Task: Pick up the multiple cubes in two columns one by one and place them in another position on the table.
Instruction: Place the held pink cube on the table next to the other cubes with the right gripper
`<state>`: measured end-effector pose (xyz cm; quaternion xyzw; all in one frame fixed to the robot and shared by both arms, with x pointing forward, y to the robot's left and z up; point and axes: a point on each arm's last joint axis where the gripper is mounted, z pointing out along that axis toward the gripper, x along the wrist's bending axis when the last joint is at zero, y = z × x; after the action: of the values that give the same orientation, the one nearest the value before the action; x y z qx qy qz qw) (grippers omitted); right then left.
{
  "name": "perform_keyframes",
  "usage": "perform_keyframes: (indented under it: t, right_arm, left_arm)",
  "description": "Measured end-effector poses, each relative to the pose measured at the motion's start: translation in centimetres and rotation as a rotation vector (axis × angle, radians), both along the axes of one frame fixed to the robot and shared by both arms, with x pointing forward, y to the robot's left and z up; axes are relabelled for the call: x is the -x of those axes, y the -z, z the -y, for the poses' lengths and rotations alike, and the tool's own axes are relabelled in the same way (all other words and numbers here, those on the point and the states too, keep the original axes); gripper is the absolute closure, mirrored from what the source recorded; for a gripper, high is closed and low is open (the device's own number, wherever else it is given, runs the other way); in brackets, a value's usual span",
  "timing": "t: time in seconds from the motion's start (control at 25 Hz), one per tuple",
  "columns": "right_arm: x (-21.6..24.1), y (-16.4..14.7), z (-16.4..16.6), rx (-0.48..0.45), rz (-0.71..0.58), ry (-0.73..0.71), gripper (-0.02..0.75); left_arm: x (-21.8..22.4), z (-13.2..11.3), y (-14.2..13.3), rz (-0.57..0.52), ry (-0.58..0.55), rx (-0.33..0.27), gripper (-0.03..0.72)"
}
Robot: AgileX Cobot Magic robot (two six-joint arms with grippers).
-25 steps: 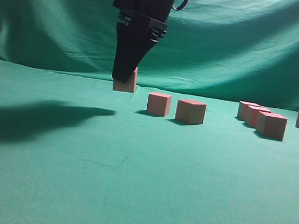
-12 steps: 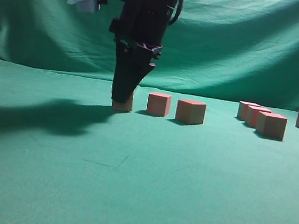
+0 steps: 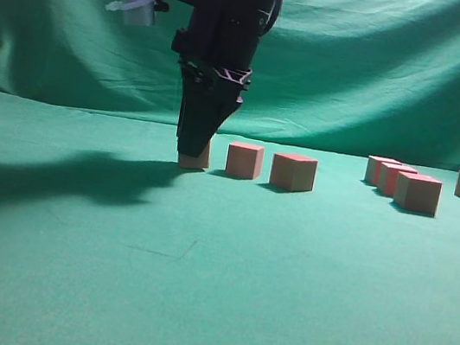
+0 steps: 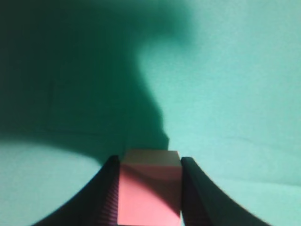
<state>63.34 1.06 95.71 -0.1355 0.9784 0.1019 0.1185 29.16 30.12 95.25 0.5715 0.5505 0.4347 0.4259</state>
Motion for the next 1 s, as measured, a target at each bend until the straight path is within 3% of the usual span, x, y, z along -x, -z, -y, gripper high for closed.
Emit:
perform_keyframes:
  t: [1.0]
  right_arm:
    - [0.12, 0.03, 0.01, 0.001, -0.014, 0.002, 0.458]
  left_arm:
    - [0.00, 0.00, 0.00, 0.000, 0.000, 0.000, 0.688]
